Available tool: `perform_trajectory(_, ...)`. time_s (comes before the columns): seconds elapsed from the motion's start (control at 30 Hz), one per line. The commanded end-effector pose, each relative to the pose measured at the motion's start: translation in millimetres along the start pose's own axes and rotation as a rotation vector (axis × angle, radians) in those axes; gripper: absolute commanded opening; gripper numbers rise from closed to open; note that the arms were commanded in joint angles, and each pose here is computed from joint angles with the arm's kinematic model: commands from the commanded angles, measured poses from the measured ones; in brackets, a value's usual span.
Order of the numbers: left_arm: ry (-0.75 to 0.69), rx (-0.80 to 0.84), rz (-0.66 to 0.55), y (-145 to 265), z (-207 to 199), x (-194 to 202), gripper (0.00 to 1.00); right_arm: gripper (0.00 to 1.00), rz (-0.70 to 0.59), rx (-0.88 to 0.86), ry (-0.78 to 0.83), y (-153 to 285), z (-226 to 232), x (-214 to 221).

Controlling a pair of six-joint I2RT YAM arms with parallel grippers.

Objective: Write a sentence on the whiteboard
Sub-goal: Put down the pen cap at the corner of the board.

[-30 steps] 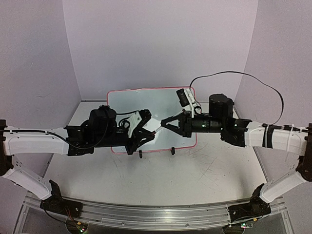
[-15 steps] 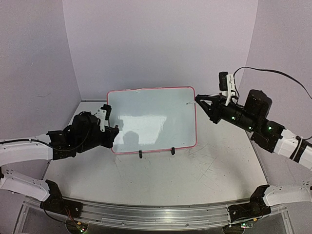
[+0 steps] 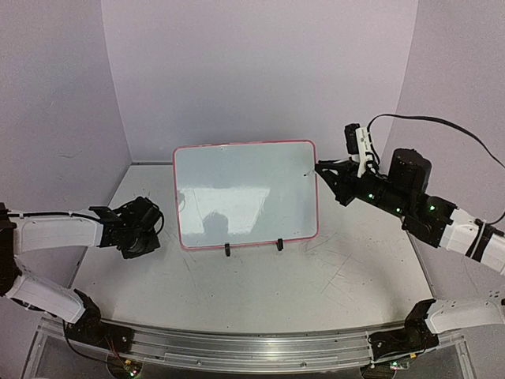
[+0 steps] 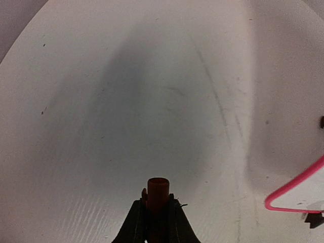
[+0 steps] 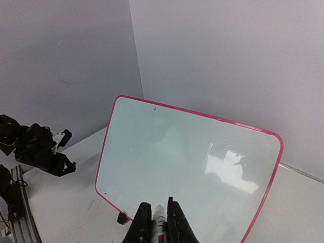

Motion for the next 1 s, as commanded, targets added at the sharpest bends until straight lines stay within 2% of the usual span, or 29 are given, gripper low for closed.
perform_trajectory(0.0, 0.065, -0.098, 0.031, -12.9, 9.4, 7.2, 0.00, 0.00, -0.066, -0.014, 0.030, 11.9, 3.1, -6.0)
perform_trajectory(0.23, 0.056, -0.167, 0.068, -30.4, 12.2, 19.9, 0.00, 0.00, -0.086, -0.020, 0.019, 17.2, 2.3, -1.8)
perform_trajectory(0.37, 0.041, -0.181, 0.082, -34.0, 13.2, 23.5, 0.10, 0.00, -0.083, -0.021, 0.021, 15.9, 2.1, -0.9)
perform_trajectory(0.57, 0.021, -0.180, 0.097, -35.3, 13.5, 25.9, 0.13, 0.00, -0.075, -0.025, 0.016, 12.3, 1.7, 0.7)
perform_trajectory(0.83, 0.028, -0.127, 0.069, -23.8, 13.0, 19.5, 0.38, 0.00, -0.072, -0.031, 0.011, 10.0, 2.3, -0.4)
perform_trajectory(0.97, 0.029, -0.045, 0.049, -9.7, 8.1, 12.1, 0.44, 0.00, -0.074, -0.032, 0.008, 10.1, 2.6, -1.1)
Point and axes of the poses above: each gripper's point midway between its finger pads, its own y axis back along the fingers, its own z axis along the line the jaws close on, x = y × z, the point moved 9 cm from there along y, back along the fingers, and after that the axes turned 13 degrees about -y, right-handed, at the moved point
